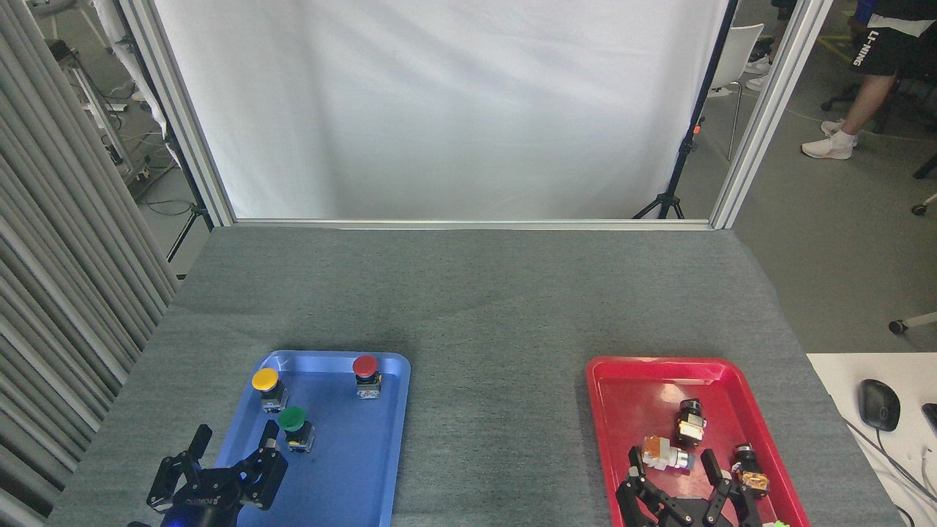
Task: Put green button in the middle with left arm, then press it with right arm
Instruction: 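Lower the left hand over the green button in the blue tray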
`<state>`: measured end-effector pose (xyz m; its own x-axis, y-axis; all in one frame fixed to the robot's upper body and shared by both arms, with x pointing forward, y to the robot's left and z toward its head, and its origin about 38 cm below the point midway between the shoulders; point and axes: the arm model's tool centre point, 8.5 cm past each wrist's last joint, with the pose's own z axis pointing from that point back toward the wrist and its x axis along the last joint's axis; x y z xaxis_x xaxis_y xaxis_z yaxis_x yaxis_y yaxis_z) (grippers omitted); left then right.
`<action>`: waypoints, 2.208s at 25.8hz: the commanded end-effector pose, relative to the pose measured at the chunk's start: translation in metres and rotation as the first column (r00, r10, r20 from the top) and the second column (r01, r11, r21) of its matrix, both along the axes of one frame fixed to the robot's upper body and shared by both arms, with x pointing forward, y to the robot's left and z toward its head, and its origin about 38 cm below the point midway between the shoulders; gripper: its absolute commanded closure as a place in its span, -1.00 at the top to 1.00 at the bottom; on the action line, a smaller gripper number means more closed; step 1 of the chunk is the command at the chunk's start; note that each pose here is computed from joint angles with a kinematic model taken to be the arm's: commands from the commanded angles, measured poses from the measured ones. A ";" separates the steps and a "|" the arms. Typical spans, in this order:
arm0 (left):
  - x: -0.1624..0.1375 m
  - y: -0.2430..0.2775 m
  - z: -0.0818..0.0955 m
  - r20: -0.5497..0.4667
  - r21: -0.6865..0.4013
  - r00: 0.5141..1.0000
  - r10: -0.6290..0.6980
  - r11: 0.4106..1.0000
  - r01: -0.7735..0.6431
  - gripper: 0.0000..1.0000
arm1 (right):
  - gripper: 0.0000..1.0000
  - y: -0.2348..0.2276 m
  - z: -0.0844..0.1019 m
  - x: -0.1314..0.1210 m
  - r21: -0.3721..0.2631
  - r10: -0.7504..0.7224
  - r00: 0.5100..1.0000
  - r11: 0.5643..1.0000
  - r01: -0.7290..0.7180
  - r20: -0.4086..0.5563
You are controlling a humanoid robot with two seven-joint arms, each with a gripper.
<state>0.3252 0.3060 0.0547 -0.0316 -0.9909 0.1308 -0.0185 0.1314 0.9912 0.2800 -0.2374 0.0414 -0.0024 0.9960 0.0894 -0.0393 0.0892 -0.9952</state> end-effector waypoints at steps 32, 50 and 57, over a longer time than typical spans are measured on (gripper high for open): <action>-0.002 -0.003 -0.005 -0.006 0.014 0.999 -0.038 0.999 0.038 0.98 | 1.00 -0.009 -0.005 -0.009 -0.020 -0.005 1.000 1.000 0.004 -0.014; -0.006 -0.003 -0.008 -0.011 0.010 0.999 -0.041 0.999 0.041 0.98 | 1.00 -0.008 -0.006 -0.010 -0.035 0.005 1.000 0.999 -0.006 -0.022; -0.005 -0.003 -0.008 -0.011 0.010 0.999 -0.042 0.999 0.042 0.98 | 1.00 -0.008 -0.005 -0.008 -0.087 0.021 0.999 0.996 -0.023 -0.024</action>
